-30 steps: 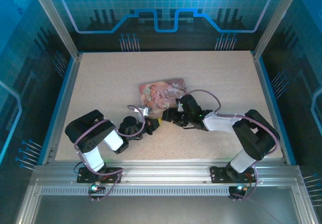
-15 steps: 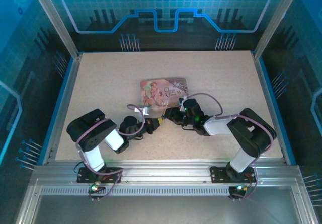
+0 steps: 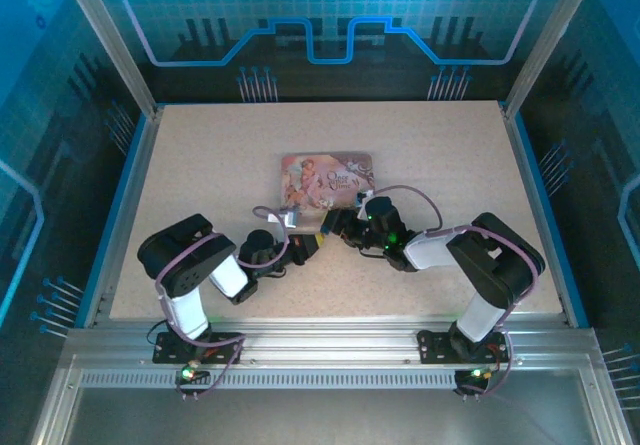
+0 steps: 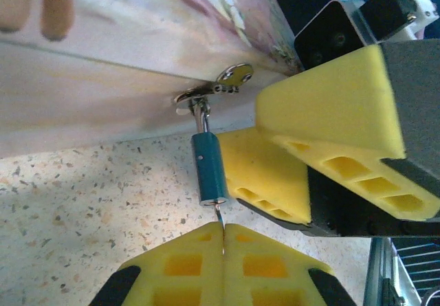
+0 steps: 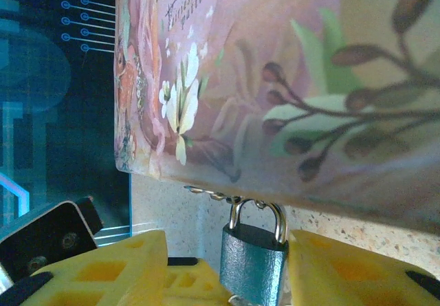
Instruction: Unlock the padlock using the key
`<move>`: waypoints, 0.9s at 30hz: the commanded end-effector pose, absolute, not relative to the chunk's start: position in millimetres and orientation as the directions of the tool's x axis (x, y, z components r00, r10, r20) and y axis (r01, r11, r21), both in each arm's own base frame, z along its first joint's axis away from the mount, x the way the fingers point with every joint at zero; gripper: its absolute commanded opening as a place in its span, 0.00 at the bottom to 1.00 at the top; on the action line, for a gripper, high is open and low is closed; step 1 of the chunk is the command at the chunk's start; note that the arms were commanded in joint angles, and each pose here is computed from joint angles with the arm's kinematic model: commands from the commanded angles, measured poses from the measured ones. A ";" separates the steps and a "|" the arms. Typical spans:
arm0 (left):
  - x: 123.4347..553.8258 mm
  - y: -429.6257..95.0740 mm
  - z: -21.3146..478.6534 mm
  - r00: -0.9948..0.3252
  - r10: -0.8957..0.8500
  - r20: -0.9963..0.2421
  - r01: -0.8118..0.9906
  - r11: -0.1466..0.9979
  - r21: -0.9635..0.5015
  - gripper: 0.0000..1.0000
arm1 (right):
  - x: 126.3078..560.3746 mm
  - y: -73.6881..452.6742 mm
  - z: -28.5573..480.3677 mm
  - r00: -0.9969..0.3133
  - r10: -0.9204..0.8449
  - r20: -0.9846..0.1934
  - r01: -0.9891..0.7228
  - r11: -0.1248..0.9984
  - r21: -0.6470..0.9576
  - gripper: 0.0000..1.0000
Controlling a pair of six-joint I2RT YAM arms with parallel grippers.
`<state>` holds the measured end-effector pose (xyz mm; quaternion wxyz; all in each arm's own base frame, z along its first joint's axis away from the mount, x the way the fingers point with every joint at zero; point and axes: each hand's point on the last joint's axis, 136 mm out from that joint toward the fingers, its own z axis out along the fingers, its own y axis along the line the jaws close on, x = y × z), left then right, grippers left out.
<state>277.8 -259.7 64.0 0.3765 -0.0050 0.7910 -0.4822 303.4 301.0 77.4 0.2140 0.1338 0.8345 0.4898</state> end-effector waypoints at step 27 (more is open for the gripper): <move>279.0 -262.2 83.2 -0.739 -0.391 -0.548 0.366 0.449 -0.815 0.00 | 275.0 297.3 14.5 -0.898 0.441 0.006 0.261 0.521 0.813 0.56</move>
